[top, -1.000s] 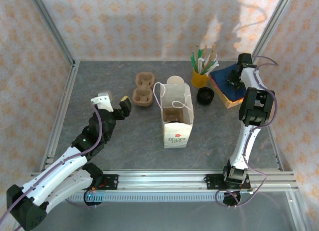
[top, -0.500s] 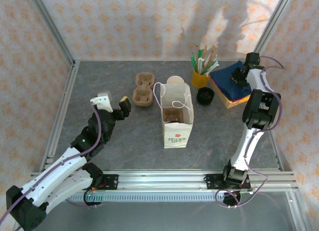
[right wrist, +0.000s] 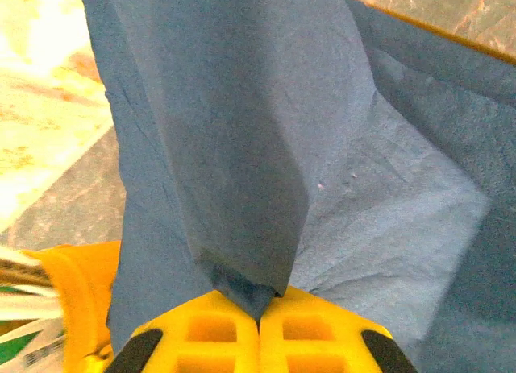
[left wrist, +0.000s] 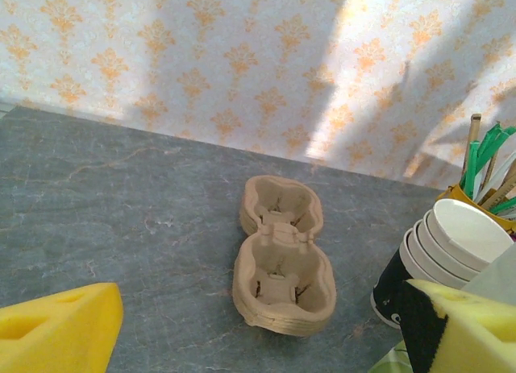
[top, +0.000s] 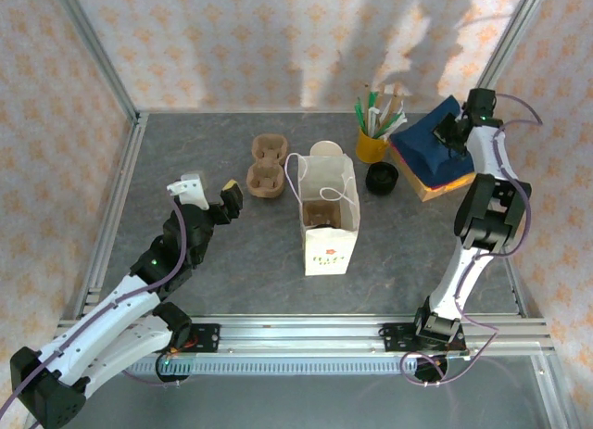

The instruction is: Pack the takeout coffee

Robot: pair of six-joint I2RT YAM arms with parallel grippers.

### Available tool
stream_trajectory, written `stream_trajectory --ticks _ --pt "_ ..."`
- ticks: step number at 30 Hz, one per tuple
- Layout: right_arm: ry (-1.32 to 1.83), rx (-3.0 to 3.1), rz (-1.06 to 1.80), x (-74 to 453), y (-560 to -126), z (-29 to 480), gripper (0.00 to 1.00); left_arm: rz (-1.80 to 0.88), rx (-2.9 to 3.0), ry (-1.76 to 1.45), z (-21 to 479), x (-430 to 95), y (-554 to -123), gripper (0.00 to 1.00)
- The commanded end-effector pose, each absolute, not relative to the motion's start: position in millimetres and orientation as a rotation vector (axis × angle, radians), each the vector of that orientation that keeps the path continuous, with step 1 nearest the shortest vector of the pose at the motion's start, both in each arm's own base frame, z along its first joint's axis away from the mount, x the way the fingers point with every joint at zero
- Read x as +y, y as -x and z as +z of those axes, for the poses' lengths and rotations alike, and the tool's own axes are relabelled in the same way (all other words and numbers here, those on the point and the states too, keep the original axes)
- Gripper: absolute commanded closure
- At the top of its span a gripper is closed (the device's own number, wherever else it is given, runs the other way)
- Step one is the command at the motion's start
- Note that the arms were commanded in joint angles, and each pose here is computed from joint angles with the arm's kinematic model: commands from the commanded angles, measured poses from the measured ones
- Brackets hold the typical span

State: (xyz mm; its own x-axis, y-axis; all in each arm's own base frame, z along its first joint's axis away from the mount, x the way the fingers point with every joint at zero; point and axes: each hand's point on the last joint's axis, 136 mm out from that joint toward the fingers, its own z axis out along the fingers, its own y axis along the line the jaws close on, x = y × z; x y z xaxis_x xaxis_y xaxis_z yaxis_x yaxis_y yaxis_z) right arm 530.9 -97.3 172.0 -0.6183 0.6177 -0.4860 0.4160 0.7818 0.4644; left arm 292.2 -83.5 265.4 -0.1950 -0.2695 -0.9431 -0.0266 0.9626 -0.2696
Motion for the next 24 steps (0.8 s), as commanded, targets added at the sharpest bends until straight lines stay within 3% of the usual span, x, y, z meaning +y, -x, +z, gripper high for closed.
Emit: stream_trajectory --ticks 1,11,24 --pt "-0.719 2.207 0.428 -96.0 -523.9 231.2 0.95 -0.244 1.733 0.249 278.5 -79.6 -290.0 0.1" --pt "-0.615 2.057 0.54 -72.3 -492.9 327.6 0.97 -0.268 1.729 0.248 282.6 -82.4 -290.0 0.1" --pt "-0.329 1.872 1.198 51.4 -396.1 442.1 1.0 -0.484 1.736 0.143 309.4 -120.2 -290.8 0.07"
